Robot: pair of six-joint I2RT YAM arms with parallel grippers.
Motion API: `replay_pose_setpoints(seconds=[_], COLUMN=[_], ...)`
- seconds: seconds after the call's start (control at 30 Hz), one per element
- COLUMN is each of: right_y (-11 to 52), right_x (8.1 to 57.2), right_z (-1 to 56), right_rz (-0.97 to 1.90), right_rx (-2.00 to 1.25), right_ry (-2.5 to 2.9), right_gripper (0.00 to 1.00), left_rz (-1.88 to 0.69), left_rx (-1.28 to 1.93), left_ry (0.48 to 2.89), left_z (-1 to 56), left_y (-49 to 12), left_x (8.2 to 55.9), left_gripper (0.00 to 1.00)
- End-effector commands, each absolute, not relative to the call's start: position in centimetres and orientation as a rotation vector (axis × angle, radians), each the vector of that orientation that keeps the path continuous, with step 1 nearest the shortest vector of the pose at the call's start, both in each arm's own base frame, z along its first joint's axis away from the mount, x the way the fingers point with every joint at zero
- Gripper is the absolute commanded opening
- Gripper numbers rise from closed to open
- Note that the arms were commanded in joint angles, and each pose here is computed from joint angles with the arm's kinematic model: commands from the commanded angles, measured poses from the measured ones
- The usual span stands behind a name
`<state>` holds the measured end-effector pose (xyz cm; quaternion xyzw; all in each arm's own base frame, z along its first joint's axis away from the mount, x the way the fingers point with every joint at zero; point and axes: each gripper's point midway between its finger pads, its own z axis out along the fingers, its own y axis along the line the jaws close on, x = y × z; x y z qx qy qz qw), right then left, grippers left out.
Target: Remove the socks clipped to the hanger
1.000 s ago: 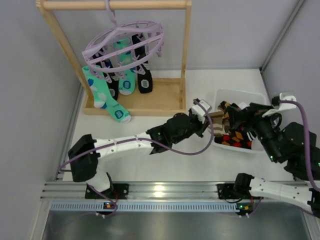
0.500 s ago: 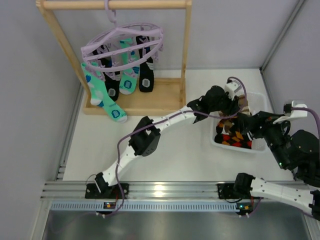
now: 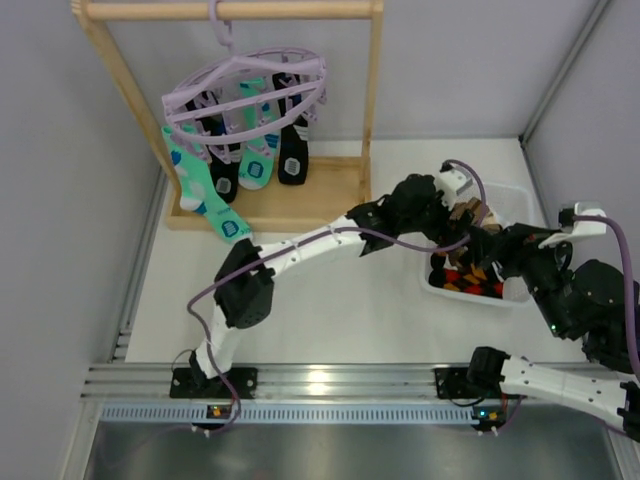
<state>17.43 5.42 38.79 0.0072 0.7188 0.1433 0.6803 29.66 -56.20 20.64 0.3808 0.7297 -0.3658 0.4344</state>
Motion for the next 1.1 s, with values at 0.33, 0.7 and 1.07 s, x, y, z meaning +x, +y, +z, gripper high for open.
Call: replay_pose_setpoints(seconds=[0.33,0.7,1.07], right_y=[9.3,16.3,17.9], right_x=[19.0,20.8,20.8], right_z=[37.8,35.1,33.6], right_rz=[0.366,0.423,0.460], right_rx=[0.000,-0.126,-0.220], right_ry=[1.556,1.610,1.614], right_gripper=[0.98,0.99,0.99], left_rz=[-0.362,0.118,0.575], left_rx=[0.090,-0.524,-0.783], left_ry=[1.890,1.913,1.778], left_z=[24.8,19.0,16.7], left_y=[-28.3,-6.3,-0.1], left_x=[32.0,33.7,40.5], left_gripper=[0.98,0.98,0.98])
